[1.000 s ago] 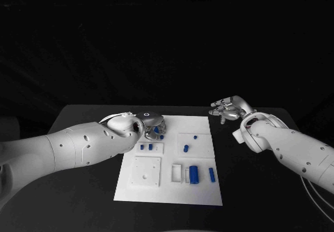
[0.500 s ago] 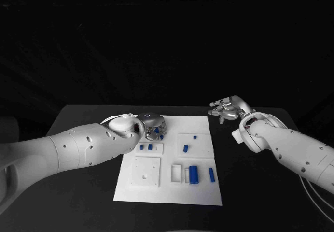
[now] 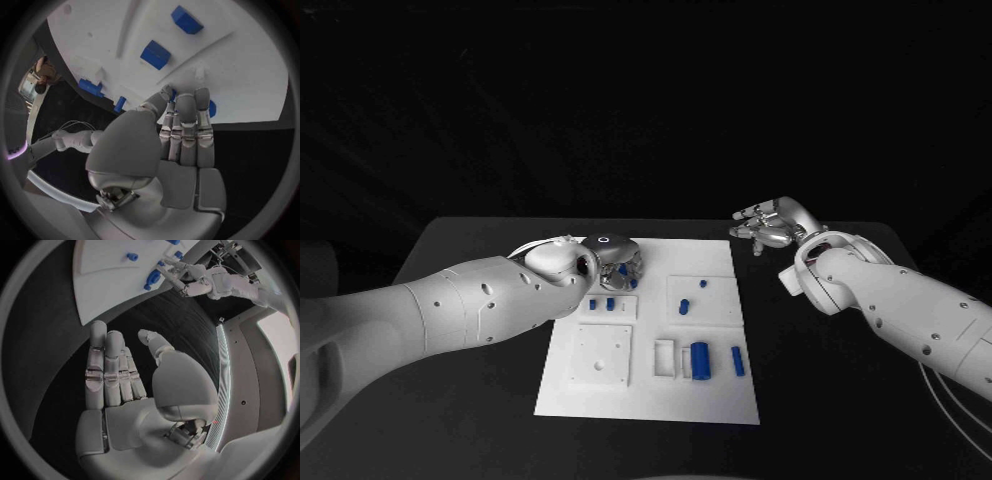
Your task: Assemble the parts on the task board
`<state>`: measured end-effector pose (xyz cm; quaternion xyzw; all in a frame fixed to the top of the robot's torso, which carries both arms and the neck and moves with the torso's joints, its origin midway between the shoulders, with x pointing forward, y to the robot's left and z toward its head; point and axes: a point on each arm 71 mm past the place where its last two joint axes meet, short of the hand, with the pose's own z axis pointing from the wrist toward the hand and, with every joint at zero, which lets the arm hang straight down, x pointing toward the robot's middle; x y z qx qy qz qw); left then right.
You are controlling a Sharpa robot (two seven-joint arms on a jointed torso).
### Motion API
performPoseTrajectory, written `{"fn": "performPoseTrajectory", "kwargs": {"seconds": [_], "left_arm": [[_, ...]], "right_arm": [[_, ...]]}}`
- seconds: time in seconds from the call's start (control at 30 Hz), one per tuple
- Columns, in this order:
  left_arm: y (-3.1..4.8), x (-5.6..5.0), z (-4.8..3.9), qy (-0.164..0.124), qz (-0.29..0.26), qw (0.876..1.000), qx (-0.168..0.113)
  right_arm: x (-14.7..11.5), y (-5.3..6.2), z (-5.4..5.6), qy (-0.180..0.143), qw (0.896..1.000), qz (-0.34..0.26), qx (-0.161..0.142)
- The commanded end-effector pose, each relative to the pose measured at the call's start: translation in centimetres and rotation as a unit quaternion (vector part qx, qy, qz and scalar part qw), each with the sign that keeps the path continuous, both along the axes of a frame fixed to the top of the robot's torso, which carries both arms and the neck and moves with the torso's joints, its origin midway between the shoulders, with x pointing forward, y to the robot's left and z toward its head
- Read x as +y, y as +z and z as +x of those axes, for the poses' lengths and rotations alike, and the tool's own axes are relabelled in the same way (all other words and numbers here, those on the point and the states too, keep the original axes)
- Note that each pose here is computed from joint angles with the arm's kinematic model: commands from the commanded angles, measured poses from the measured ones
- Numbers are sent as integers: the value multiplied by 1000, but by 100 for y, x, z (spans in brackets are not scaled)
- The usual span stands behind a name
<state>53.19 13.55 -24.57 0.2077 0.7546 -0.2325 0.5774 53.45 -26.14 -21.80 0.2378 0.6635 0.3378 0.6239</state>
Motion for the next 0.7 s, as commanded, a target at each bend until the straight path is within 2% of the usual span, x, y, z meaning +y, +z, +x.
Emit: {"fn": "performPoseTrajectory", "kwargs": {"seconds": [0.03, 0.7], "left_arm": [[-14, -13, -2, -5, 2, 1000, 3], [-100, -36, -23, -6, 0, 1000, 17]], "right_arm": [[16, 6, -4, 7, 1000, 1, -2], [30, 5, -3, 8, 1000, 2, -2]]}}
